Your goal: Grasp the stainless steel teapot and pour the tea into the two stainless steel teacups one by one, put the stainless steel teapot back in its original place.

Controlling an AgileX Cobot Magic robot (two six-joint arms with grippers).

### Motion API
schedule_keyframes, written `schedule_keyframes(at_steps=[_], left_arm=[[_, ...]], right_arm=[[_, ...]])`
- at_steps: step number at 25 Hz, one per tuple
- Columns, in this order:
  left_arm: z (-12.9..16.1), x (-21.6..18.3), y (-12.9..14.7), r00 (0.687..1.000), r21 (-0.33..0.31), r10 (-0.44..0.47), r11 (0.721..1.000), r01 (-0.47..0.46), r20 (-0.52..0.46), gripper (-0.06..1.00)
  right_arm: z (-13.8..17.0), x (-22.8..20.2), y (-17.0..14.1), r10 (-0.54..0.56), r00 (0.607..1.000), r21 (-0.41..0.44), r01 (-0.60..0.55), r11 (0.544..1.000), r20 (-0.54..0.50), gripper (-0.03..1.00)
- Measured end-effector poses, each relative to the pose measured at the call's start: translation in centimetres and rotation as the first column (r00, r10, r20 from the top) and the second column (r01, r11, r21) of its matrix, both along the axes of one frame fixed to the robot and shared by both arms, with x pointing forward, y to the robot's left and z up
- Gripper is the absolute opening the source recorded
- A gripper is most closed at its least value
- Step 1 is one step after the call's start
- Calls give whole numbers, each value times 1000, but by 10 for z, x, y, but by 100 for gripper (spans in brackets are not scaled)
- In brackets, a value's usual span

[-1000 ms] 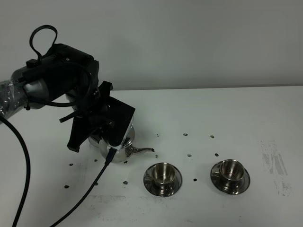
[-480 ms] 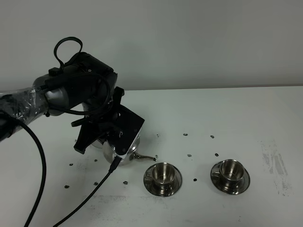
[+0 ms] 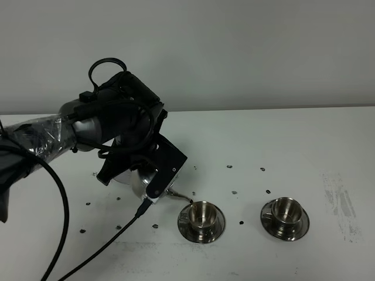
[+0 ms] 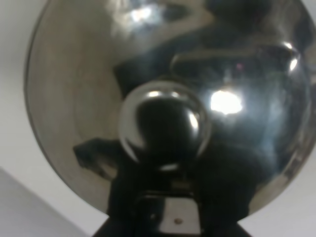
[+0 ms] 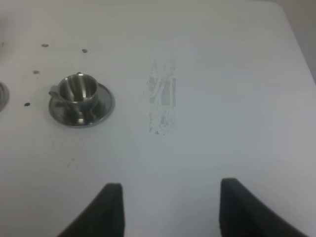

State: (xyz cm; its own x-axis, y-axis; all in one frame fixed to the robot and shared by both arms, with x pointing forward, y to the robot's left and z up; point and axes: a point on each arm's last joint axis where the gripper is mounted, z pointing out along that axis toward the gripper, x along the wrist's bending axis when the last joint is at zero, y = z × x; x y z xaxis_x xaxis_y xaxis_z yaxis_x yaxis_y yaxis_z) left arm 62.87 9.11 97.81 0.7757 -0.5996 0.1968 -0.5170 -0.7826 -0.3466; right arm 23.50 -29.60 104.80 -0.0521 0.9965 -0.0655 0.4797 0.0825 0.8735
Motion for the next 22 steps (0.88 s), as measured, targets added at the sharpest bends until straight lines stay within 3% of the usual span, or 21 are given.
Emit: schedule_keyframes(at_steps=[22], left_arm=[[3,-1,-12,994,43,-83,996,80,73,25]], right_arm=[[0,0,0,0,1000,0,0,1000,0,45]])
